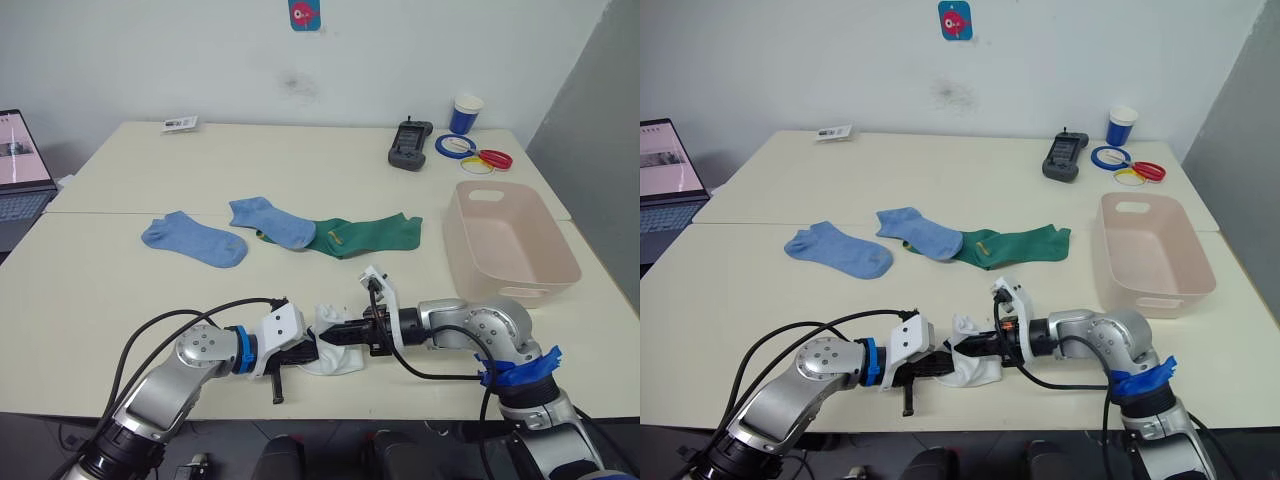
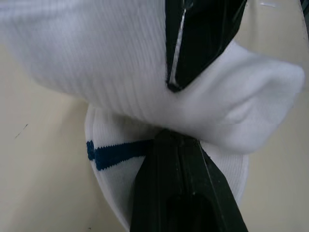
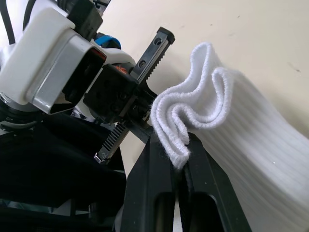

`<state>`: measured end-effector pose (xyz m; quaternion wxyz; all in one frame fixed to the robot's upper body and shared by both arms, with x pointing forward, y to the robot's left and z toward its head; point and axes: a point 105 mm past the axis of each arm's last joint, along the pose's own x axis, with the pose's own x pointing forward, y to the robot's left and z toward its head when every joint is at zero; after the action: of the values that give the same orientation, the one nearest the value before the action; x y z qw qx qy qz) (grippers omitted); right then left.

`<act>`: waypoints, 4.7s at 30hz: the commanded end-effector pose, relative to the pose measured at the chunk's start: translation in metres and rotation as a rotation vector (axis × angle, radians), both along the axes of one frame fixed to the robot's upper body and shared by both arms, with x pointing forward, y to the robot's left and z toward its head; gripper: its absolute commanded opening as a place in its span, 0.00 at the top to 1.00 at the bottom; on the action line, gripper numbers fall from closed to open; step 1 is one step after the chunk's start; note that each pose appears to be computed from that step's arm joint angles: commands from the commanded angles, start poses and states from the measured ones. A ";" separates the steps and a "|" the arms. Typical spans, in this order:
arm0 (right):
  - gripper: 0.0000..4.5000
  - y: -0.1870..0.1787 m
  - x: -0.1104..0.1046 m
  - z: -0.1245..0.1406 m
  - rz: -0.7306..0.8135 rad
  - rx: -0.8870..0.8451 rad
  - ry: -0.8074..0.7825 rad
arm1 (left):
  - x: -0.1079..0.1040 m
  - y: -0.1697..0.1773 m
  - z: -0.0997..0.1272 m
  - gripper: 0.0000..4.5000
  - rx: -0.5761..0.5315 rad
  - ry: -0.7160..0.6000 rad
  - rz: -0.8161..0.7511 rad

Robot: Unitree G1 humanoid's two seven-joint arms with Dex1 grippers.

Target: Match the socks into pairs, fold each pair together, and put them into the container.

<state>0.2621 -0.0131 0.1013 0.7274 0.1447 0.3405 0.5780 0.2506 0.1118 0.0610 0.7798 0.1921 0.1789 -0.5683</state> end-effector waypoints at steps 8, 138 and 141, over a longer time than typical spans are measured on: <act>0.29 -0.001 -0.006 0.033 0.044 0.143 -0.014 | -0.001 0.020 -0.020 1.00 0.083 0.058 0.046; 1.00 -0.258 0.117 0.145 -0.324 -1.169 -1.232 | 0.060 -0.109 0.231 0.00 -0.479 -0.403 -0.175; 1.00 -0.259 0.125 0.119 -0.170 -1.272 -1.268 | 0.057 -0.117 0.227 0.00 -0.478 -0.401 -0.197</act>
<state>0.3848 -0.2739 0.2132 0.7899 -0.5654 0.1377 0.1937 0.3135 -0.0009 0.2792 0.7734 0.1150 -0.1117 -0.6134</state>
